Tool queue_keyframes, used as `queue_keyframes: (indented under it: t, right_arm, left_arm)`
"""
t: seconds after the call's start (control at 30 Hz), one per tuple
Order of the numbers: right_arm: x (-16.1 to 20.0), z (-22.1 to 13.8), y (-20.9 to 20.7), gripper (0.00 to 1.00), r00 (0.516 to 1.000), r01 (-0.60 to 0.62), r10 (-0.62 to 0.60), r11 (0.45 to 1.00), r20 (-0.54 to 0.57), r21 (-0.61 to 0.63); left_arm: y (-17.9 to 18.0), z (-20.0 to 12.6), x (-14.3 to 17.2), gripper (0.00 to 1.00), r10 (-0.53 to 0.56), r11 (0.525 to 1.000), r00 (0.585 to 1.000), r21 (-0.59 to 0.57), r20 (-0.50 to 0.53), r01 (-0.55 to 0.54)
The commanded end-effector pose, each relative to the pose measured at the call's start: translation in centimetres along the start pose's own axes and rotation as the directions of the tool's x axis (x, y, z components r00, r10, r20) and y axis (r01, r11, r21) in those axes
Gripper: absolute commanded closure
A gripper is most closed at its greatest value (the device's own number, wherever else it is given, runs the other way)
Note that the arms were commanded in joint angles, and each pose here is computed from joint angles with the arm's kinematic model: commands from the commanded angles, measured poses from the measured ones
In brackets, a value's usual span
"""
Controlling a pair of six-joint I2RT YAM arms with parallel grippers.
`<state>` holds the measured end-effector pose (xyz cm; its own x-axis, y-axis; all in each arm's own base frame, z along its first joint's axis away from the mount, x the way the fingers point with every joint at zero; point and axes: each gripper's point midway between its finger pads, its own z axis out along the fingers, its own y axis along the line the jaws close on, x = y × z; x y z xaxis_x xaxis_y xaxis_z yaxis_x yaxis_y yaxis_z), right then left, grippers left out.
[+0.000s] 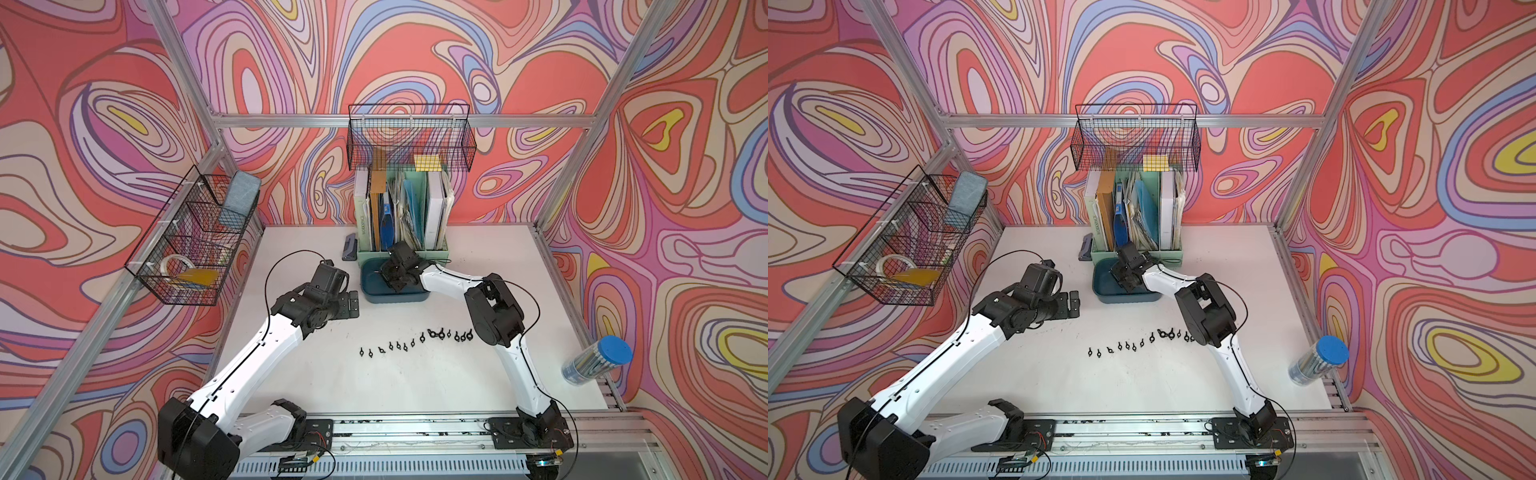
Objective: Take out the wing nut from the storage box
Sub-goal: Pick up the wing nut from the storage box.
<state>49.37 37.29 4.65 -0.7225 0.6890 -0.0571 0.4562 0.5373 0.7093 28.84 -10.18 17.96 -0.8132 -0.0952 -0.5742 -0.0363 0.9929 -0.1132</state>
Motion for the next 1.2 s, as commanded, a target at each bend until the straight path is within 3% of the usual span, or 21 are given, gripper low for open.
queue_keyframes:
  t: [0.0,0.57,0.73,1.17]
  right_arm:
    - [-3.4,0.0,0.9,0.79,0.991,-0.063,0.071,0.996,0.115,-0.066]
    - [-4.0,1.8,-1.8,0.79,0.97,-0.126,0.123,0.992,0.208,-0.001]
    - [-3.8,2.5,-2.3,0.73,0.972,-0.135,0.128,0.991,0.196,0.02]
    - [-1.6,2.6,-2.1,0.72,0.981,-0.129,0.122,0.991,0.15,0.034]
  left_arm:
    - [0.3,0.0,0.5,0.01,0.014,1.0,1.0,0.006,-0.006,-0.014]
    - [0.3,-0.2,1.1,0.01,0.029,0.999,1.0,0.032,0.006,-0.029]
    - [0.3,-0.3,1.2,0.01,0.03,0.999,1.0,0.037,0.008,-0.03]
    - [0.6,-0.3,1.4,0.01,0.03,0.999,0.999,0.028,0.015,-0.03]
